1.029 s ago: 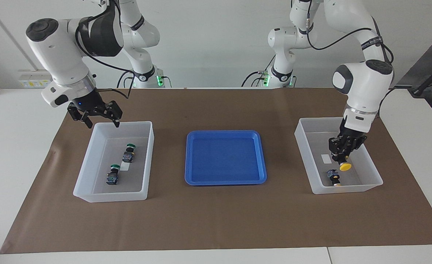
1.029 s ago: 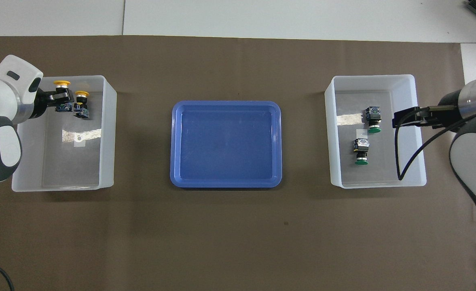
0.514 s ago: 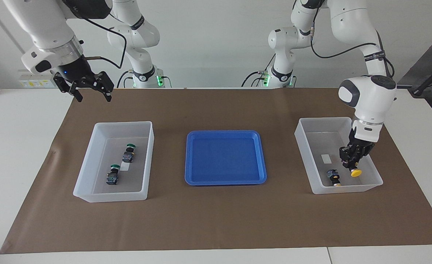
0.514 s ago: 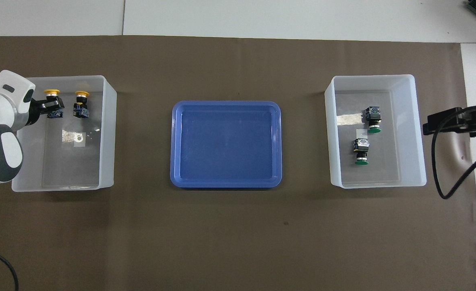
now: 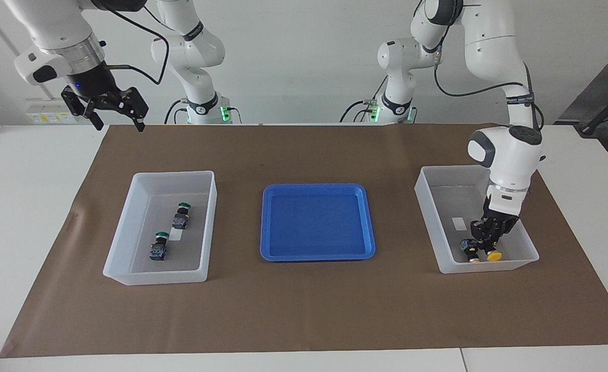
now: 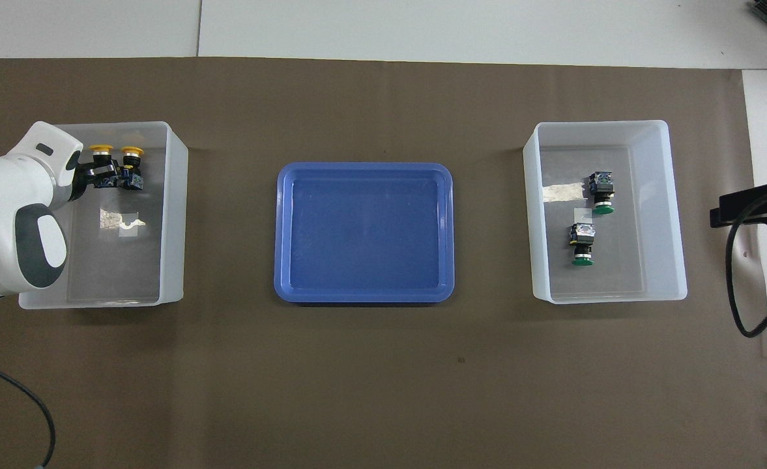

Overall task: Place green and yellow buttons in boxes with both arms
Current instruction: 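Lower the yellow button into the box and open the left gripper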

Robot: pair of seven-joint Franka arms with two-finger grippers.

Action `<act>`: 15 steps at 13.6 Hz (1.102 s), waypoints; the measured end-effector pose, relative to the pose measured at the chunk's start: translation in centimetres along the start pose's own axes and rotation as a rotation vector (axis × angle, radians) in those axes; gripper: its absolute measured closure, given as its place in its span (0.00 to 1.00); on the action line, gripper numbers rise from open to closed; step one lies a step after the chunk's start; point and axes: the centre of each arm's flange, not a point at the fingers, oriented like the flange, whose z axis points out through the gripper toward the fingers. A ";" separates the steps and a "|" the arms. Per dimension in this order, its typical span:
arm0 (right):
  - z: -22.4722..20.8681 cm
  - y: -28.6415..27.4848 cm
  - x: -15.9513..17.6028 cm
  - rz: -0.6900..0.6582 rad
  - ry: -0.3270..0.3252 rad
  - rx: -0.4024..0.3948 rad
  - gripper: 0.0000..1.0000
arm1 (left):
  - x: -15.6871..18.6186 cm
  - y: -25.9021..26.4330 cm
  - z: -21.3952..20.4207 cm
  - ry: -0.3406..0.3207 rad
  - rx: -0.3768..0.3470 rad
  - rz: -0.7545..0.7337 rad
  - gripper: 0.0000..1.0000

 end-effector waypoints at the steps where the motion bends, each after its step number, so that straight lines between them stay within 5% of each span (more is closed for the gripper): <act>1: 0.0 -0.2 0.0 -0.003 0.000 0.000 0.00 | 0.0 0.0 0.0 0.001 0.000 0.006 0.58; 4: 0.0 -0.8 0.0 -0.014 0.000 0.000 0.00 | 0.1 0.0 -0.1 0.003 0.000 0.012 0.44; 9: 0.0 -0.8 0.0 -0.015 0.002 0.000 0.00 | 0.3 0.0 -0.3 0.013 -0.001 0.015 0.36; 12: -0.1 -1.0 0.0 -0.018 0.009 0.000 0.00 | 1.1 0.4 -1.1 0.027 -0.005 0.064 0.05; 15: -0.1 -1.9 0.0 -0.034 0.009 0.000 0.00 | 1.6 1.9 -4.3 -0.032 -0.015 0.152 0.00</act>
